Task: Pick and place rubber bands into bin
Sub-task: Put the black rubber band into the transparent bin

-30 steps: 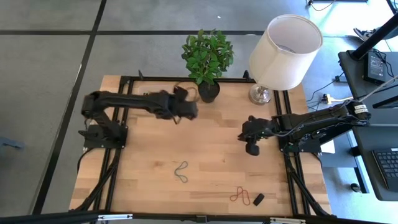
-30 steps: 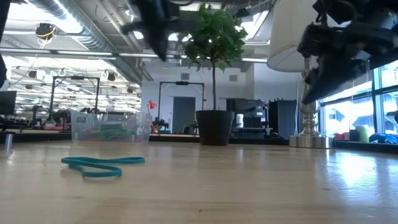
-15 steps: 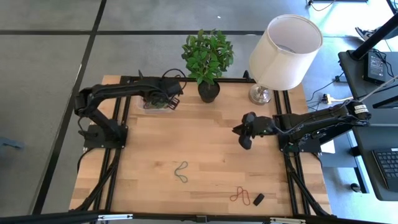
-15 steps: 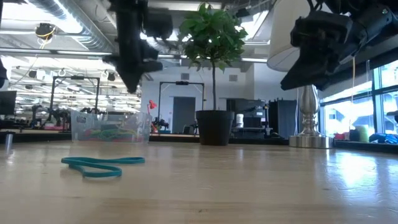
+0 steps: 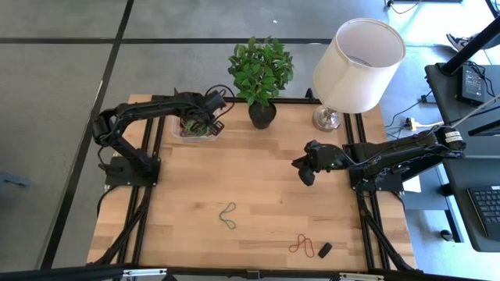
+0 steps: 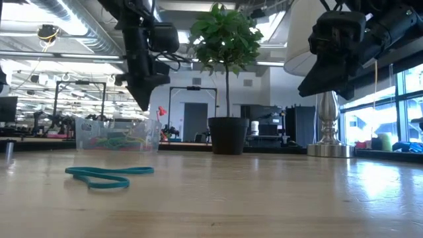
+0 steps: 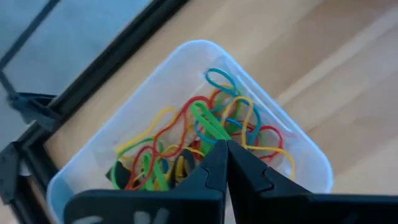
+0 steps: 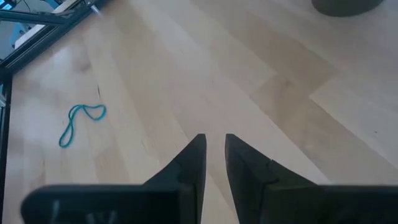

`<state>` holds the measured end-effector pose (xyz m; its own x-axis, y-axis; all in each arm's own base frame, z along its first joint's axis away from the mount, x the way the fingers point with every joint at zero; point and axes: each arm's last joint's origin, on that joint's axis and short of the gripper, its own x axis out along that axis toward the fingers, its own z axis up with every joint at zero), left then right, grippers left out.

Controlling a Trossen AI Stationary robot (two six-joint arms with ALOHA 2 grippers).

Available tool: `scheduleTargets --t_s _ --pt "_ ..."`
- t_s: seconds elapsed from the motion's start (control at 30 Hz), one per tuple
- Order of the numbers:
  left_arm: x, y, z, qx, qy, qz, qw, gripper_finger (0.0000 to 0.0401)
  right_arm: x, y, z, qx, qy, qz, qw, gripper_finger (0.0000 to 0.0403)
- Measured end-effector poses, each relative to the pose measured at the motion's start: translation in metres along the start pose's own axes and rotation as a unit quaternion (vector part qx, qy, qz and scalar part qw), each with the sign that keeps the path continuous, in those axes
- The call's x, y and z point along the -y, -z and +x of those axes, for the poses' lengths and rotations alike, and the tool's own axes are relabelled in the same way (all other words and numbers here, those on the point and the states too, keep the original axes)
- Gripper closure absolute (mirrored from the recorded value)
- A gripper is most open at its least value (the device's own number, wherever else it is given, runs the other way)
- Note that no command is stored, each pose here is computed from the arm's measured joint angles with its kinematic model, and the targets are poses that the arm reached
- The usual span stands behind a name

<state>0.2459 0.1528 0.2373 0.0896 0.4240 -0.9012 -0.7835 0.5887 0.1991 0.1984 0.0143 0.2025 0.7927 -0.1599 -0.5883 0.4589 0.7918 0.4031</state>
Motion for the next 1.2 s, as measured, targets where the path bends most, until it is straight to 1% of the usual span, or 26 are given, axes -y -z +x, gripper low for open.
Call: scheduleTargets --t_s 0.13,0.23,0.33,0.47,0.63,0.67,0.73,0.83,0.9,0.93,1.0,1.13,1.2 --pt "0.001 0.001 -0.002 -0.003 0.021 0.005 1.0 0.0399 0.001 0.001 0.0 -0.004 0.003 -0.003 1.0 0.0339" --pt "0.008 0.003 -0.011 0.014 0.036 0.021 0.999 0.0399 0.001 0.001 0.0 -0.006 0.005 -0.006 1.0 0.0339" --pt "0.022 0.008 -0.026 0.042 0.061 0.039 0.997 0.0399 0.001 0.001 0.0 -0.006 0.005 -0.008 1.0 0.0339" --pt "0.045 0.018 -0.047 0.082 0.083 0.036 0.993 0.0399 0.001 0.001 0.0 -0.007 0.004 -0.058 0.998 0.0339" --pt "0.079 0.036 -0.067 0.111 0.128 0.036 0.985 0.04 0.001 0.001 0.0 -0.008 0.003 -0.1 0.995 0.0339" --pt "0.086 0.04 -0.071 0.117 0.14 0.046 0.982 0.0399 0.001 0.001 0.0 -0.007 0.003 -0.111 0.994 0.0339" --pt "0.103 0.049 -0.079 0.136 0.167 0.082 0.973 0.0399 0.001 0.001 0.0 -0.006 0.002 -0.128 0.992 0.0339" --pt "0.128 0.065 -0.094 0.171 0.207 0.15 0.951 0.0399 0.0 0.001 0.0 -0.004 0.0 -0.145 0.989 0.0339" --pt "0.143 0.073 -0.101 0.191 0.233 0.177 0.937 0.0399 0.0 0.001 0.0 -0.004 0.0 -0.151 0.988 0.0339" --pt "0.148 0.079 -0.103 0.19 0.236 0.192 0.934 0.0398 0.0 0.001 0.0 -0.003 0.0 -0.158 0.987 0.0339" --pt "0.159 0.087 -0.106 0.197 0.253 0.202 0.925 0.0398 0.0 0.001 0.0 -0.004 -0.002 -0.177 0.984 0.0339" --pt "0.173 0.104 -0.107 0.177 0.273 0.216 0.921 0.0399 -0.004 0.0 -0.002 -0.038 -0.053 -0.252 0.965 0.0342" --pt "0.18 0.111 -0.106 0.17 0.274 0.222 0.92 0.0399 -0.012 -0.003 -0.007 -0.056 -0.08 -0.264 0.96 0.0352"
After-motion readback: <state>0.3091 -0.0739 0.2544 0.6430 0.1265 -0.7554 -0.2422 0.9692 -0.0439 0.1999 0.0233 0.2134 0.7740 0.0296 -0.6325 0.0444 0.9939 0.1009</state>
